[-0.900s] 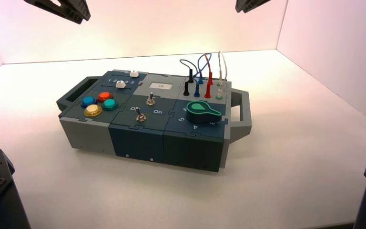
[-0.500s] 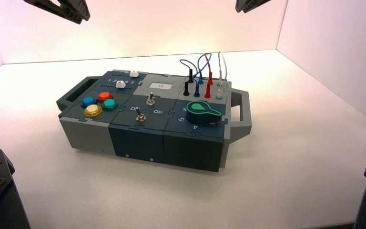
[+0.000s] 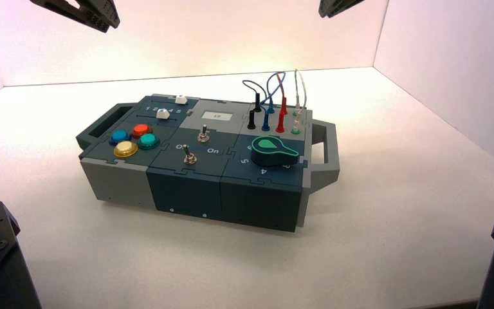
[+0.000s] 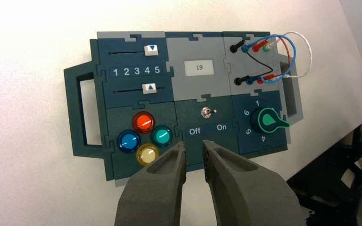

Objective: Move the right gripper to the left.

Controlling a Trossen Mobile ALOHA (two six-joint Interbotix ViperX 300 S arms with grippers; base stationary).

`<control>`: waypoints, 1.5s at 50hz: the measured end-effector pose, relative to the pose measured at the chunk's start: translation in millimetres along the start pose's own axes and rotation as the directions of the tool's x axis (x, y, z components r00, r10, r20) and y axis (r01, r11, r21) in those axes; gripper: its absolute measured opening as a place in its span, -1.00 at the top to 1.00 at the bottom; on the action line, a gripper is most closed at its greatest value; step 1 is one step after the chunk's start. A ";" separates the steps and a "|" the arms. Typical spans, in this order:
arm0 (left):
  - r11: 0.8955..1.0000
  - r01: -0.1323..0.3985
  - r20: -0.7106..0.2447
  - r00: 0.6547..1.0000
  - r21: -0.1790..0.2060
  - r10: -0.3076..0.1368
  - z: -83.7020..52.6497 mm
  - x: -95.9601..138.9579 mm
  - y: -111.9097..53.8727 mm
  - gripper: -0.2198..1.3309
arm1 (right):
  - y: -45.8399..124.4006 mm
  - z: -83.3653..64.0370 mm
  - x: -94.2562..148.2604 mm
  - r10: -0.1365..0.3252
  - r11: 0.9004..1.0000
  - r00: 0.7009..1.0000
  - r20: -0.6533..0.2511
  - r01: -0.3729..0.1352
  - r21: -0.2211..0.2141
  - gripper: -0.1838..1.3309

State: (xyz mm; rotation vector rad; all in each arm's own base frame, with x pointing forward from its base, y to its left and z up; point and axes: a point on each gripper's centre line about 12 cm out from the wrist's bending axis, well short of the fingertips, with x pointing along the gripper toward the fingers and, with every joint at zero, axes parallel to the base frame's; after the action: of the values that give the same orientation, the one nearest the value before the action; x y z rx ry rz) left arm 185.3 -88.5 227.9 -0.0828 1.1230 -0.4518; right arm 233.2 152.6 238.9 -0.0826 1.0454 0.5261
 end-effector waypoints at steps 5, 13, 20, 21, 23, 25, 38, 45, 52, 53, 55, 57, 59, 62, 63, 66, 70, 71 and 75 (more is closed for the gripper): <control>1.000 0.000 0.000 1.000 0.000 0.000 0.0 0.0 0.0 0.14 | 0.3 0.0 0.9 0.000 1.000 1.000 -0.002 0.000 -0.002 0.88; 1.000 -0.001 0.000 1.000 0.001 0.001 0.0 0.0 0.1 0.14 | 2.0 1.2 0.6 0.005 1.000 1.000 0.000 -0.005 -0.004 0.94; 1.000 -0.001 0.000 1.000 0.001 0.001 0.0 0.0 0.1 0.14 | 20.5 6.5 2.1 0.044 0.998 0.999 -0.002 -0.044 -0.046 0.94; 1.000 -0.001 -0.002 1.000 0.001 0.001 0.0 0.3 0.2 0.14 | 20.5 6.5 2.1 0.044 0.998 0.999 -0.002 -0.044 -0.046 0.94; 1.000 -0.001 -0.002 1.000 0.001 0.001 0.0 0.3 0.2 0.14 | 27.0 7.9 4.1 0.055 0.996 0.998 -0.009 -0.056 -0.063 0.95; 1.000 -0.001 0.000 1.000 0.001 0.001 0.0 0.0 0.1 0.14 | 35.6 9.8 7.7 0.069 0.994 0.997 -0.020 -0.070 -0.079 0.95; 1.000 -0.009 0.003 1.000 -0.004 0.009 0.4 -0.7 2.3 0.14 | 73.0 26.5 22.8 0.120 0.980 0.991 -0.051 -0.127 -0.153 0.95; 0.999 -0.028 0.022 0.999 -0.025 0.029 1.7 -4.5 8.8 0.14 | 97.2 38.3 29.6 0.151 0.968 0.987 -0.057 -0.159 -0.195 0.95; 0.999 -0.034 0.032 0.999 -0.027 0.035 1.9 -7.1 10.7 0.14 | 120.1 45.5 37.8 0.181 0.956 0.981 -0.071 -0.193 -0.223 0.95; 0.999 -0.034 0.029 0.999 -0.028 0.035 1.7 -6.7 10.8 0.14 | 123.9 46.4 38.6 0.187 0.953 0.980 -0.073 -0.199 -0.227 0.95; 0.999 -0.035 0.031 0.999 -0.026 0.036 1.7 -7.1 10.8 0.14 | 129.7 47.3 41.3 0.194 0.950 0.978 -0.079 -0.207 -0.234 0.95; 0.999 -0.035 0.031 0.999 -0.026 0.036 1.7 -7.1 10.8 0.14 | 136.1 48.1 44.2 0.200 0.946 0.976 -0.085 -0.215 -0.243 0.95; 0.999 -0.035 0.032 0.999 -0.026 0.036 1.9 -7.1 10.9 0.14 | 142.0 48.6 46.9 0.206 0.942 0.974 -0.091 -0.223 -0.250 0.95; 0.999 -0.034 0.030 0.999 -0.024 0.035 1.6 -7.0 10.5 0.14 | 150.9 50.6 50.9 0.216 0.937 0.971 -0.098 -0.235 -0.259 0.95; 0.999 -0.035 0.031 0.999 -0.026 0.036 1.7 -7.1 10.8 0.14 | 154.7 50.8 53.0 0.220 0.935 0.970 -0.102 -0.239 -0.263 0.95; 0.999 -0.035 0.028 0.999 -0.027 0.036 0.8 -6.4 11.1 0.14 | 163.9 51.9 56.2 0.229 0.928 0.967 -0.108 -0.250 -0.276 0.94; 0.999 -0.035 0.028 0.999 -0.026 0.036 0.8 -6.4 11.1 0.14 | 174.1 54.5 58.7 0.240 0.921 0.965 -0.110 -0.262 -0.287 0.95; 0.999 -0.035 0.026 0.999 -0.026 0.036 0.3 -6.0 11.2 0.14 | 175.8 54.9 58.9 0.242 0.920 0.964 -0.110 -0.264 -0.291 0.95; 0.999 -0.035 0.026 0.999 -0.026 0.036 0.3 -6.0 11.2 0.14 | 180.7 58.2 59.5 0.249 0.917 0.963 -0.106 -0.269 -0.294 0.95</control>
State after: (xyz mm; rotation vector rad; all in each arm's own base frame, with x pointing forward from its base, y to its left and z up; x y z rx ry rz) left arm 186.9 -76.0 230.0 -0.0907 1.1025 -0.4035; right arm 221.4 350.8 251.0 -0.2391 1.0383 0.9324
